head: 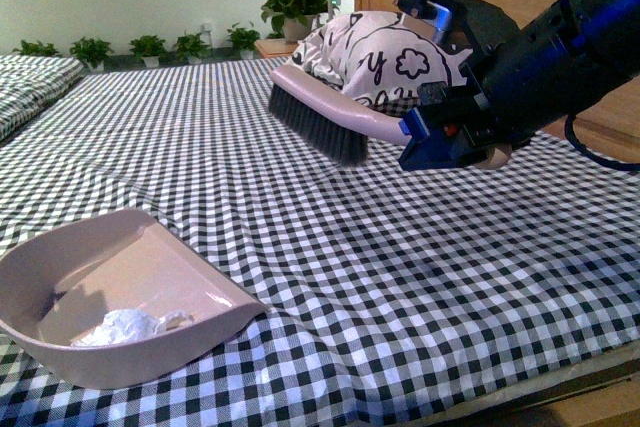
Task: Clean up trash
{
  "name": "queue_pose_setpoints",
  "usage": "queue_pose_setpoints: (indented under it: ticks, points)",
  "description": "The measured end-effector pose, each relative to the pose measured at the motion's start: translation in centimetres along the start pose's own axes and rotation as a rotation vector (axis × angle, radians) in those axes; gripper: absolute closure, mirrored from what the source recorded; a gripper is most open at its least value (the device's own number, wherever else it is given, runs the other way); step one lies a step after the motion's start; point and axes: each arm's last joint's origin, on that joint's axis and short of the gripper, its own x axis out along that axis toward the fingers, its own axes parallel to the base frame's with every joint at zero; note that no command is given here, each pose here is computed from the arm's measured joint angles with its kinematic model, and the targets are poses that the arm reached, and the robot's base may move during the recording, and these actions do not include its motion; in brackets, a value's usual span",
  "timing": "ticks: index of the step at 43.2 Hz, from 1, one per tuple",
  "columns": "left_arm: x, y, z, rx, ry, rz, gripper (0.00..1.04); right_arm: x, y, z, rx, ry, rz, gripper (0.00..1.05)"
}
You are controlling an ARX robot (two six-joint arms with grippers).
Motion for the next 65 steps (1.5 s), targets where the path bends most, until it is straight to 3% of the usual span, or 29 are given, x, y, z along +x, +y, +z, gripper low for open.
queue_pose_setpoints:
  ticks: [11, 17, 28, 33, 39, 43, 48, 57, 65]
  points:
    - [0.0, 0.0, 0.1, -0.002, 0.001, 0.011, 0.80, -0.9, -3.1, -1.9, 0.086, -0.153, -0.187, 0.85]
    - [0.2, 0.0, 0.8, -0.101, -0.111, 0.243, 0.80, -5.1, -5.5, -3.7, 0.147, -0.209, -0.281, 0.85]
    - [-1.5, 0.3, 3.2, -0.280, -0.294, 0.396, 0.80, -10.6, -6.1, -3.8, 0.162, -0.300, -0.286, 0.85]
    - [-3.0, 0.3, 4.3, -0.389, -0.366, 0.537, 0.80, -14.5, -6.1, -3.6, 0.200, -0.395, -0.311, 0.85]
    - [-6.1, -0.8, 5.6, -0.511, -0.439, 0.758, 0.80, -18.8, -3.2, -3.7, 0.238, -0.512, -0.275, 0.85]
    - [-8.0, -2.9, 6.2, -0.540, -0.473, 0.833, 0.80, -20.8, -0.5, -3.9, 0.253, -0.571, -0.228, 0.85]
    - [-10.3, -5.7, 7.2, -0.542, -0.547, 0.842, 0.80, -23.1, 2.6, -4.0, 0.277, -0.653, -0.179, 0.85]
    - [-13.1, -9.8, 7.1, -0.551, -0.616, 0.917, 0.80, -25.1, 6.1, -5.2, 0.340, -0.747, -0.207, 0.85]
    - [-13.7, -12.6, 6.4, -0.556, -0.613, 0.964, 0.80, -25.7, 7.8, -6.2, 0.370, -0.782, -0.255, 0.85]
